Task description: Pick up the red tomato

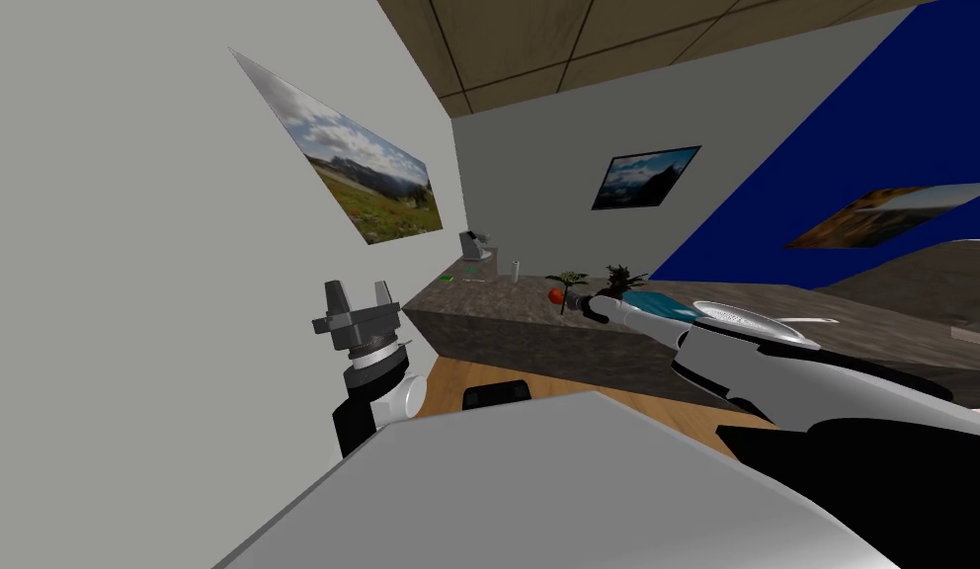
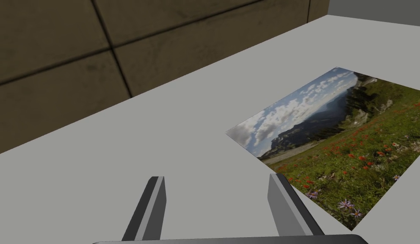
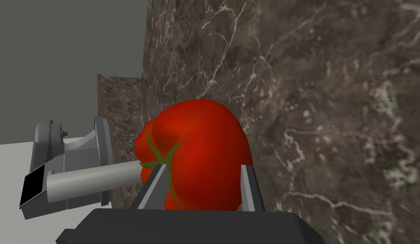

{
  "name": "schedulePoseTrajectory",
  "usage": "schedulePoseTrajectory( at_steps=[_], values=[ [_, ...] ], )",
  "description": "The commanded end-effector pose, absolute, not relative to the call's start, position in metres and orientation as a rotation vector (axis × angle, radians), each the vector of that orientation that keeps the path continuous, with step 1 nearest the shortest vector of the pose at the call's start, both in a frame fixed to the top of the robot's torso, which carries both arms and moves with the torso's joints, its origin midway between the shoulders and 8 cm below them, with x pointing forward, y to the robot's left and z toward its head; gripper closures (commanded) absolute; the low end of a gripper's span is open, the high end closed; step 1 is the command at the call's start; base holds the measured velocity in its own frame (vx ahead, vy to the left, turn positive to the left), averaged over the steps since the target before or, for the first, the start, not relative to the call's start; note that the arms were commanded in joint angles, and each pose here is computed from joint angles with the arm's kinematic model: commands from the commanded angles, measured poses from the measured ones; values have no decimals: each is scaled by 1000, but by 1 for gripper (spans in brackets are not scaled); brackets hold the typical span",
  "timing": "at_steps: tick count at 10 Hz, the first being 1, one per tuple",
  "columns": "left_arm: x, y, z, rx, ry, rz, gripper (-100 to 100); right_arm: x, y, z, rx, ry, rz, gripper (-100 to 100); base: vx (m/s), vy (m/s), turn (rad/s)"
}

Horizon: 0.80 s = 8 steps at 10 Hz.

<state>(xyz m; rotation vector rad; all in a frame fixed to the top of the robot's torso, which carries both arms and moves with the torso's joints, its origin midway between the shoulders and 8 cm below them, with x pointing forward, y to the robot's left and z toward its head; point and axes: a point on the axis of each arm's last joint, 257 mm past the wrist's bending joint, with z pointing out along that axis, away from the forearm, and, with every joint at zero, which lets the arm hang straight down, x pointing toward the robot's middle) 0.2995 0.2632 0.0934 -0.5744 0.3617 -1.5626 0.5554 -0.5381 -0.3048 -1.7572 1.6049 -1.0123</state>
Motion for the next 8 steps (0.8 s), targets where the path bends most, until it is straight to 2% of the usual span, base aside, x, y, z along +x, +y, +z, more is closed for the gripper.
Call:
schedulePoseTrajectory(
  at_steps=[1, 7, 8],
  values=[
    [299, 263, 93, -574, 362, -1563, 0, 556, -539, -304, -1743, 1618, -1009, 100, -23, -15, 7],
    [299, 263, 93, -574, 362, -1563, 0, 563, -533, -299, -1734, 1609, -1022, 100, -22, -13, 9],
    [299, 263, 93, -574, 362, -1563, 0, 563, -533, -299, -1730, 1612, -1021, 0, 0, 0, 0]
  ],
)
